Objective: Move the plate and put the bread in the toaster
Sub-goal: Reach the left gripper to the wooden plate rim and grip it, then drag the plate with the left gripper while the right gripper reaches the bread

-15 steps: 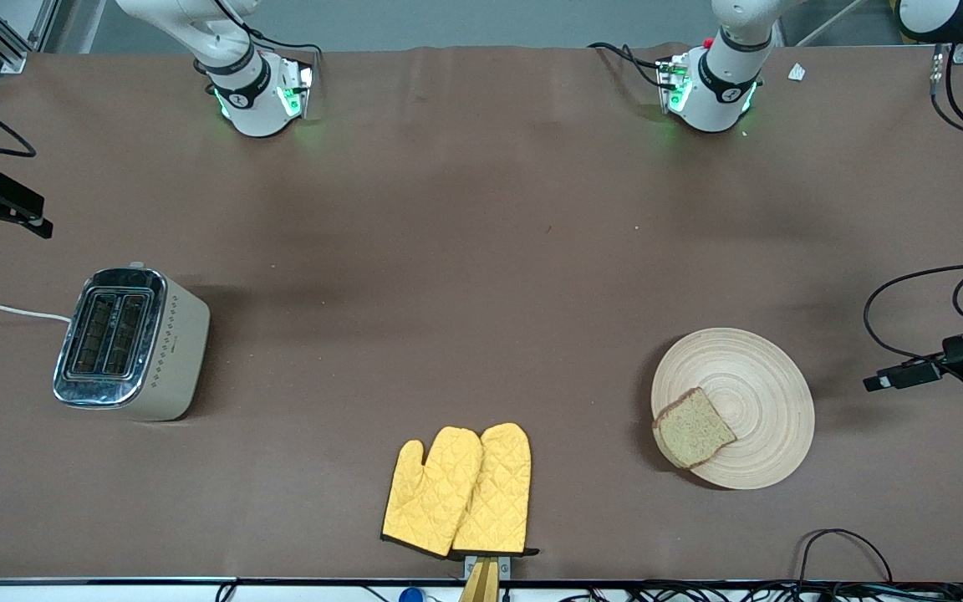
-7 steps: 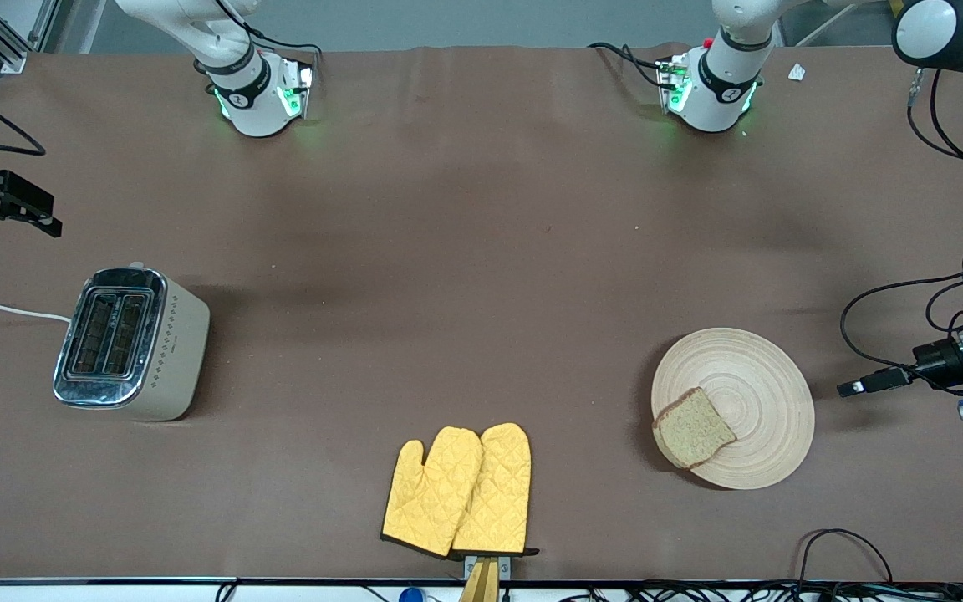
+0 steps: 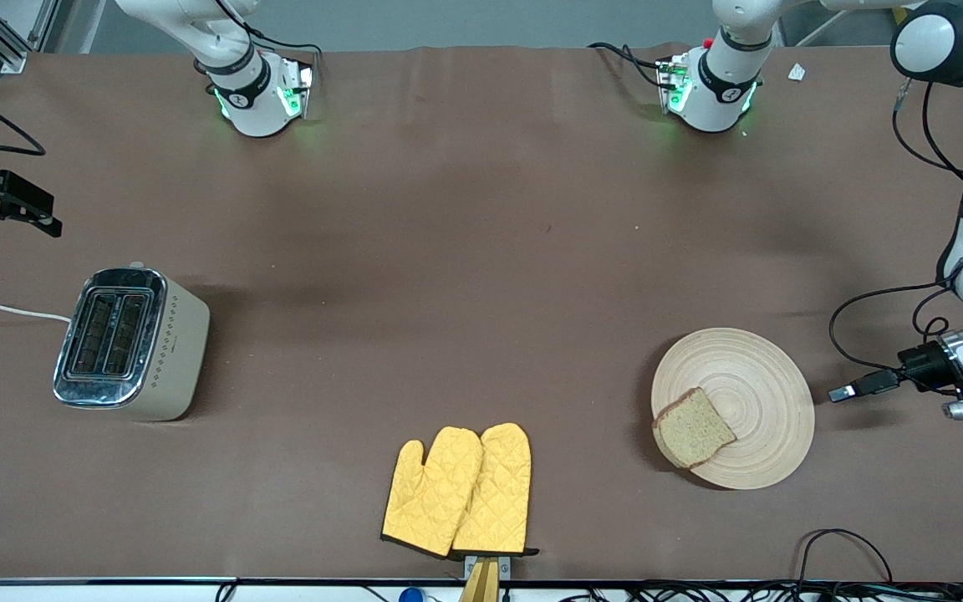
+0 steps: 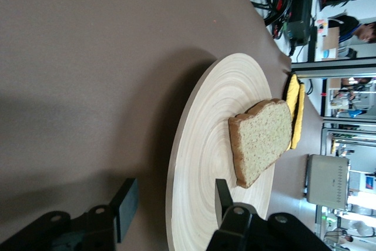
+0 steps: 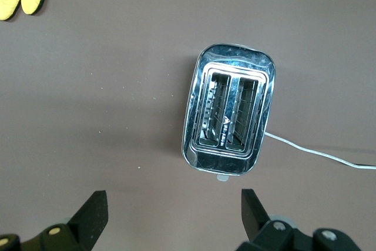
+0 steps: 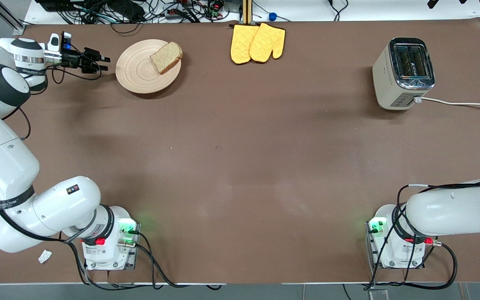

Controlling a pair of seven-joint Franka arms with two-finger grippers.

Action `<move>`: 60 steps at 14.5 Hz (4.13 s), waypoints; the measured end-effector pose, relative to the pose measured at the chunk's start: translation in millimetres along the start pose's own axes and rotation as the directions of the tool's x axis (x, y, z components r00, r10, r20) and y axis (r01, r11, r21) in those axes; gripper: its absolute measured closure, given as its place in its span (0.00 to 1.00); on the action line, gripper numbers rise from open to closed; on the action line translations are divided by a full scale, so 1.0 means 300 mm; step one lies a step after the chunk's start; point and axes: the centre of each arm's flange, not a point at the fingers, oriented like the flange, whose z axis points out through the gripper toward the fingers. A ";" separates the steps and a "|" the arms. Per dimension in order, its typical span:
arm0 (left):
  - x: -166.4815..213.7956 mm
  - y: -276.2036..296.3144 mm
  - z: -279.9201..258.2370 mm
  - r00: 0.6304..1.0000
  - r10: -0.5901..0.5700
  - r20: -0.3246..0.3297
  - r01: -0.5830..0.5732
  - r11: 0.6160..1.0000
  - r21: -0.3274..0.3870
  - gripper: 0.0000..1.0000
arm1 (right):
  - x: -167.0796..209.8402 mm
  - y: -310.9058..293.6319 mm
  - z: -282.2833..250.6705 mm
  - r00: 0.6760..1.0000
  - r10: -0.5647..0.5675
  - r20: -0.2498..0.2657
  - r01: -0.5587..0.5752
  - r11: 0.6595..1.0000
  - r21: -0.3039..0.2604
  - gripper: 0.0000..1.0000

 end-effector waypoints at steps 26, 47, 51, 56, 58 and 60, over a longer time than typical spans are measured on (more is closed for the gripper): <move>-0.021 -0.061 0.092 0.999 -0.016 -0.038 0.012 0.995 -0.096 0.63 | 0.000 0.000 0.005 1.000 0.000 0.003 0.000 1.000 0.001 0.00; -0.017 -0.012 0.149 0.995 0.092 0.047 -0.089 0.993 -0.072 0.91 | 0.001 0.000 0.004 1.000 0.000 0.001 0.000 1.000 0.000 0.00; 0.008 0.200 0.215 0.972 0.188 0.140 -0.172 0.978 -0.118 0.91 | 0.003 -0.011 0.003 1.000 -0.006 -0.001 0.006 1.000 0.000 0.00; -0.102 0.485 0.508 0.946 0.160 0.281 -0.104 0.973 -0.204 0.91 | 0.011 -0.045 0.002 1.000 -0.023 -0.006 0.023 1.000 0.009 0.00; -0.166 0.558 0.652 0.943 0.142 0.300 -0.084 0.976 -0.199 0.91 | 0.017 -0.079 0.002 0.999 -0.031 -0.015 0.032 0.998 0.060 0.00; -0.235 0.666 0.818 0.930 0.129 0.344 -0.073 0.982 -0.174 0.91 | 0.021 -0.103 0.013 1.000 -0.021 -0.010 0.022 0.995 0.098 0.00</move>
